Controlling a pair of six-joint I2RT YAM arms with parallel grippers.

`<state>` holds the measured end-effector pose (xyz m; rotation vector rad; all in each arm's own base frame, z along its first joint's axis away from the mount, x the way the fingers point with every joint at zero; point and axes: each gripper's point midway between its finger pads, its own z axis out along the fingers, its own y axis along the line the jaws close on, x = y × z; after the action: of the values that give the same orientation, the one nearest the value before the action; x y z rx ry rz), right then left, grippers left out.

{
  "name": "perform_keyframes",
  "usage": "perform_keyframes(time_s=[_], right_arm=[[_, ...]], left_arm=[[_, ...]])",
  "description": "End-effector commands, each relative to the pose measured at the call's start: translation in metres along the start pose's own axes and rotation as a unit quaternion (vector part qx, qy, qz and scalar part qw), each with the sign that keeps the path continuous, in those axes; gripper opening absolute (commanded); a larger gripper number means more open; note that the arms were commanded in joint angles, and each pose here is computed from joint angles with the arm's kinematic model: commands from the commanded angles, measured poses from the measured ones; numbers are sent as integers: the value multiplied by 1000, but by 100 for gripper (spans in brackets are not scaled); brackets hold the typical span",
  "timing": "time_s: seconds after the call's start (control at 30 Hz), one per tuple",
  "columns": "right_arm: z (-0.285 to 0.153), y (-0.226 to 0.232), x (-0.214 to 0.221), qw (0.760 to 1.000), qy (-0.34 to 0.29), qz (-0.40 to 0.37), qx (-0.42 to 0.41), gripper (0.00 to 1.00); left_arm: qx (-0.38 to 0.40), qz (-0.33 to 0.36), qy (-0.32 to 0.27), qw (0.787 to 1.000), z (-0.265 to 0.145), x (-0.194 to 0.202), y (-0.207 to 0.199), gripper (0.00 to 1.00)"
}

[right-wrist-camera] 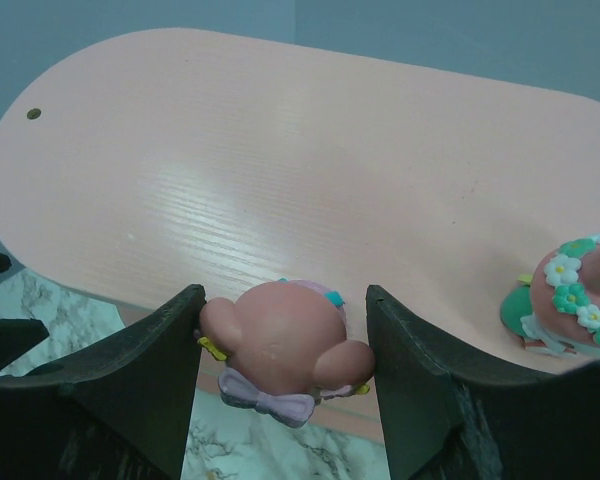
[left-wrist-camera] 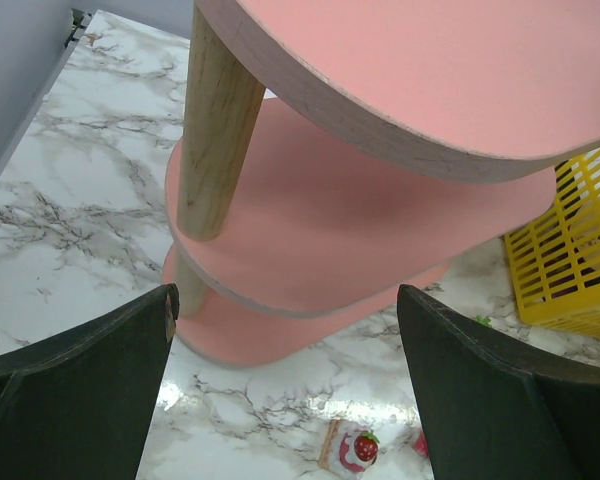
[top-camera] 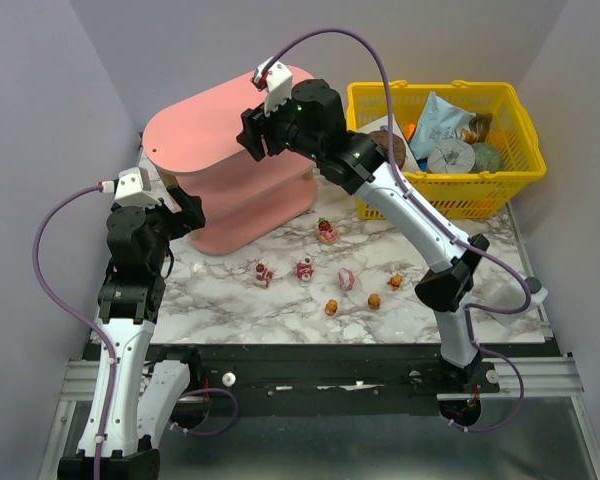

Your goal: Place and organize the plastic toys onto the shelf

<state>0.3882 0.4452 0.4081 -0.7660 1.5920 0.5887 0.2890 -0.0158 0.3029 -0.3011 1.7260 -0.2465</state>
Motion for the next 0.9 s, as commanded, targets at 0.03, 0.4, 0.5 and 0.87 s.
perform_keyframes(time_s=[0.03, 0.4, 0.5, 0.87], right_arm=[[13, -5, 7, 1000, 0, -7, 10, 49], [23, -11, 8, 1000, -11, -11, 24, 54], [25, -11, 7, 999, -17, -14, 25, 54], [34, -11, 4, 999, -37, -12, 28, 55]], left_arm=[[4, 3, -5, 1000, -2, -2, 0, 99], [3, 3, -6, 1000, -3, -3, 0, 99], [2, 2, -6, 1000, -3, -2, 0, 99], [1, 3, -4, 1000, -2, -2, 1, 99]])
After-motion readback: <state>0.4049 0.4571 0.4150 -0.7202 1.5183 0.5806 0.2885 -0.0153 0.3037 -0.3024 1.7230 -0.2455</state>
